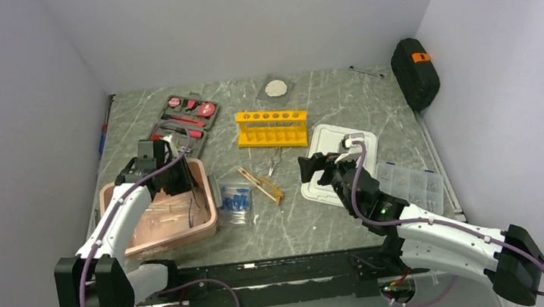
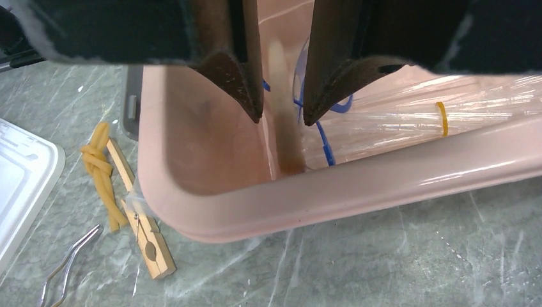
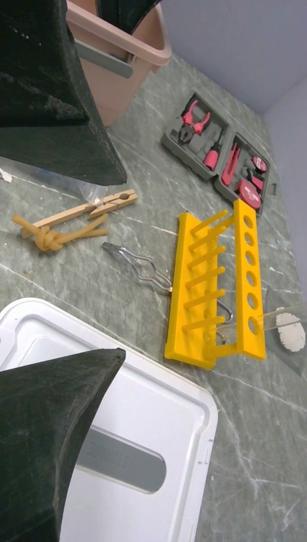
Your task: Organize the chemistry lab equipment
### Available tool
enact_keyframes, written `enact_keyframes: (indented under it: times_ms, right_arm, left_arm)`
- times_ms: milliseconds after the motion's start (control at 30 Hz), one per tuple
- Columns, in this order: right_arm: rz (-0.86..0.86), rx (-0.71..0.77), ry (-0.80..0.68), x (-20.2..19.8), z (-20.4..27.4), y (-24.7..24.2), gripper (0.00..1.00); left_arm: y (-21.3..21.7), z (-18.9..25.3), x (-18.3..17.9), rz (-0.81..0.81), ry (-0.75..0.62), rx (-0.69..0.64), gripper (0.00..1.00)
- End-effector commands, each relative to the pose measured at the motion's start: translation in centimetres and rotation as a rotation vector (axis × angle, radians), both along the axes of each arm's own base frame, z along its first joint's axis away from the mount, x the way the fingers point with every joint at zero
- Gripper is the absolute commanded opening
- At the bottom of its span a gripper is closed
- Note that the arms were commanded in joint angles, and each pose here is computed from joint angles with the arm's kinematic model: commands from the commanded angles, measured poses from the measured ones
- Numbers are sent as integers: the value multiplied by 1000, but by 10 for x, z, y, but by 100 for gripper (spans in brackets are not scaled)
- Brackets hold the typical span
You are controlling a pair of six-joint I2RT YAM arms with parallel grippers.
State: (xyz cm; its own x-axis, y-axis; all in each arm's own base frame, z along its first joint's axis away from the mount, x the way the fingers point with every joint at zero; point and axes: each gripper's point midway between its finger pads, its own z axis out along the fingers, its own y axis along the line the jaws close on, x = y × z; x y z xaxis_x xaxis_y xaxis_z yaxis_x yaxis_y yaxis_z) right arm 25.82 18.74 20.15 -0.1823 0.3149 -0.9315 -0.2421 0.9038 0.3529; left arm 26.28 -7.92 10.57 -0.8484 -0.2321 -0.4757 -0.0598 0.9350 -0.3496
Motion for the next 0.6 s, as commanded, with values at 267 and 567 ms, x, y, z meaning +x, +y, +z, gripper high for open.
enact_keyframes:
  times_ms: [267, 567]
  right_arm:
    - [-22, 28, -11, 1, 4, -5, 100]
    - [124, -117, 65, -5, -14, 21, 100]
  left_arm:
    - [7, 10, 6, 17, -50, 41, 46]
    - [36, 65, 1, 94, -195, 167, 80]
